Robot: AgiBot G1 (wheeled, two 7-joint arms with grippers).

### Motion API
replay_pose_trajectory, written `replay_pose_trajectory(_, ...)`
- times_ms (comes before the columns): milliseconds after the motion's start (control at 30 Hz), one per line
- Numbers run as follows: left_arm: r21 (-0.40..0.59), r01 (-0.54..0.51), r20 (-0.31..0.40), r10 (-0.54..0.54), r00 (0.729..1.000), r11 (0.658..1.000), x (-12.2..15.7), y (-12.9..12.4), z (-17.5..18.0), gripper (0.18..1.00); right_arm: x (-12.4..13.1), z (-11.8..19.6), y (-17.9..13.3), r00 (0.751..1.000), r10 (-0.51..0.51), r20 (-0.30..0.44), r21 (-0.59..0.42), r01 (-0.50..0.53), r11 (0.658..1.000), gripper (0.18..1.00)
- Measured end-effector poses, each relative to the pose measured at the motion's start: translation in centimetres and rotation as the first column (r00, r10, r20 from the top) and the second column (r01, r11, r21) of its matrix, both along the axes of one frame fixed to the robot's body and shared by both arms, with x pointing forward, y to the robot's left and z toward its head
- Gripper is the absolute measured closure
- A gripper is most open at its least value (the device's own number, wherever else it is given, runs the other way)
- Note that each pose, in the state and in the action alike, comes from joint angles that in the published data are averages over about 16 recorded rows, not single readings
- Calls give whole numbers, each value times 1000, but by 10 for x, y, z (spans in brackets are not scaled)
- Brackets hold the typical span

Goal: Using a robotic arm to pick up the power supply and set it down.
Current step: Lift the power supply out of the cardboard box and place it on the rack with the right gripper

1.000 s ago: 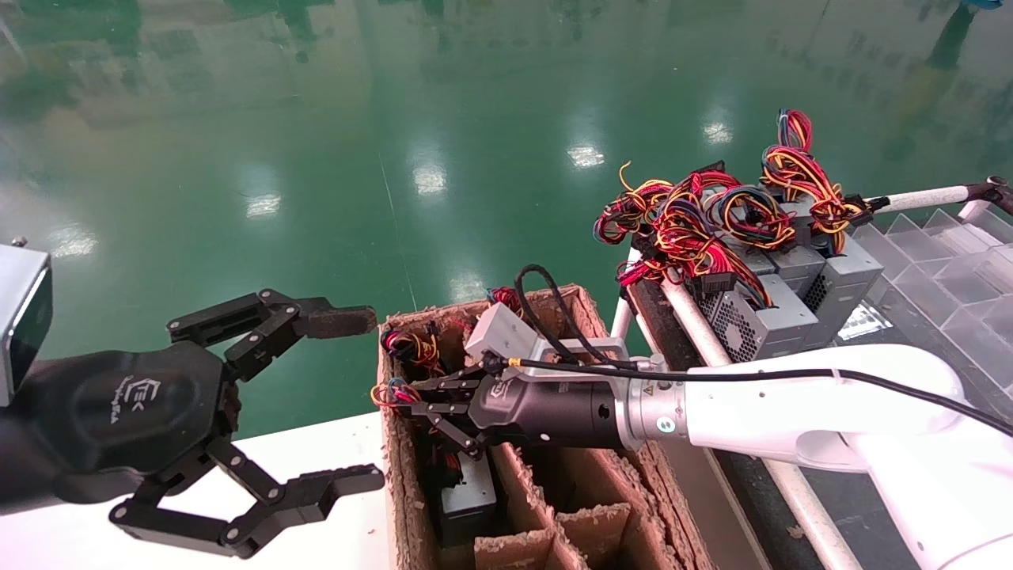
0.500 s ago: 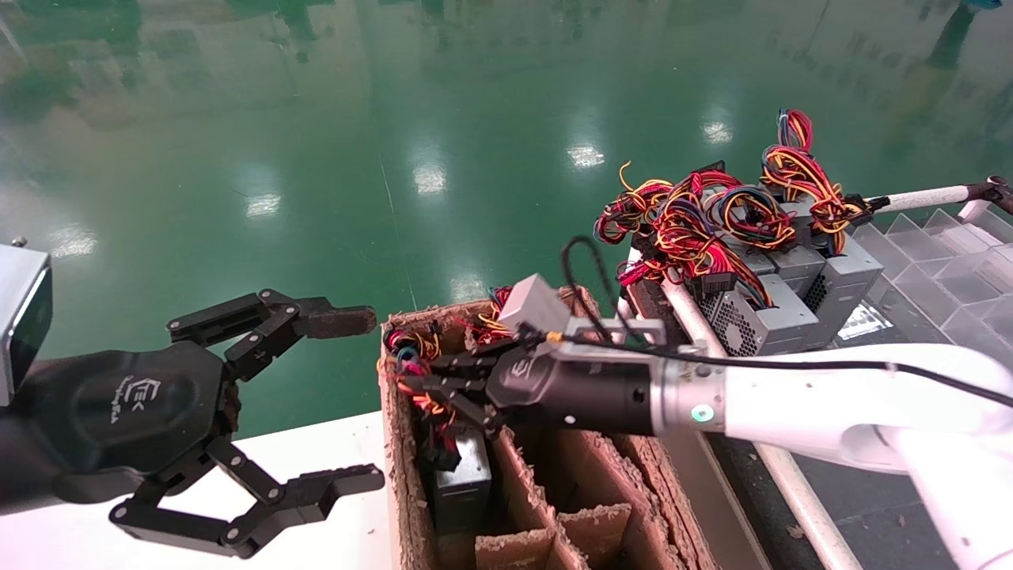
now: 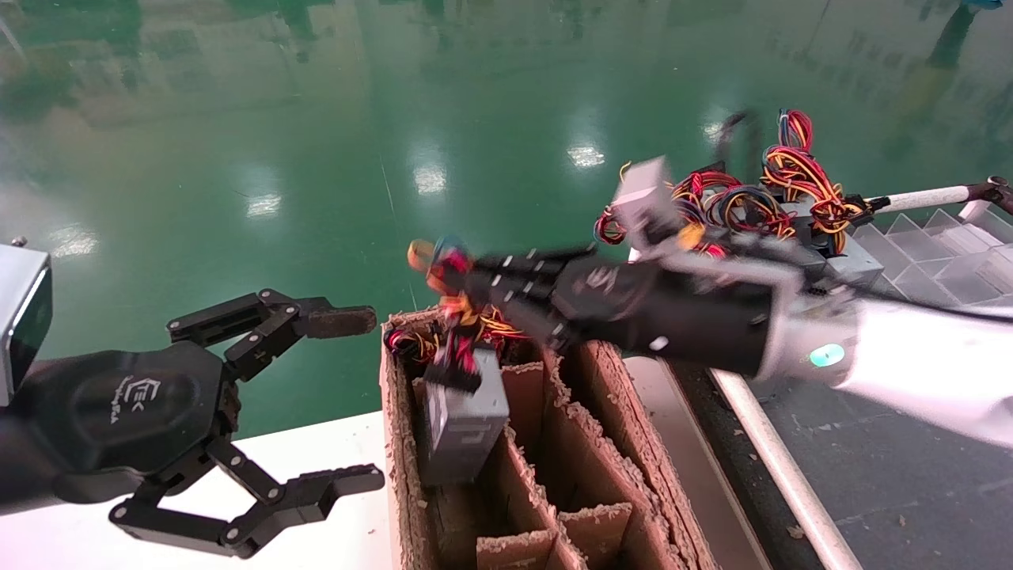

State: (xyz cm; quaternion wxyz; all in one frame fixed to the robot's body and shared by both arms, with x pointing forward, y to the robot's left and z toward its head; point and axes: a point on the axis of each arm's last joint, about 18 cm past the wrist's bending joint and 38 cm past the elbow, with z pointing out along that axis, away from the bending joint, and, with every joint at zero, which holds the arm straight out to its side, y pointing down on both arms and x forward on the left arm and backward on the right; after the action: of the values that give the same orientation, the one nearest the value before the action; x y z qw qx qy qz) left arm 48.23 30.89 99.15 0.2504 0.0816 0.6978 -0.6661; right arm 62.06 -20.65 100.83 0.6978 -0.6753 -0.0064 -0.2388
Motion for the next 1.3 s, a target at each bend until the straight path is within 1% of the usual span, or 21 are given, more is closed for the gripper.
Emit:
replay_pose_trajectory(233,0,0,0,0,1000,1000,0,0,0,184,-25,49,-43,997,-5,75,106,-3,994,934)
replay_pose_trajectory(433,0,0,0,0,1000,1000,0,0,0,184,-45,95,-89,987,-55,153,198,24,980,934)
replay_pose_trajectory(600,0,0,0,0,1000,1000,0,0,0,184,-63,129,-135,966,-134,219,276,70,958,934)
replay_pose_trajectory(767,0,0,0,0,1000,1000,0,0,0,184,-79,155,-183,932,-241,270,340,142,930,934)
replay_pose_trajectory(900,0,0,0,0,1000,1000,0,0,0,184,-91,165,-221,897,-333,290,373,214,903,934)
replay_pose_trajectory(1033,0,0,0,0,1000,1000,0,0,0,184,-101,165,-258,861,-421,286,391,297,872,934)
replay_pose_trajectory(1167,0,0,0,0,1000,1000,0,0,0,184,-108,154,-290,828,-497,261,389,381,839,934)
replay_pose_trajectory(1300,0,0,0,0,1000,1000,0,0,0,184,-113,135,-316,802,-554,222,371,456,809,934)
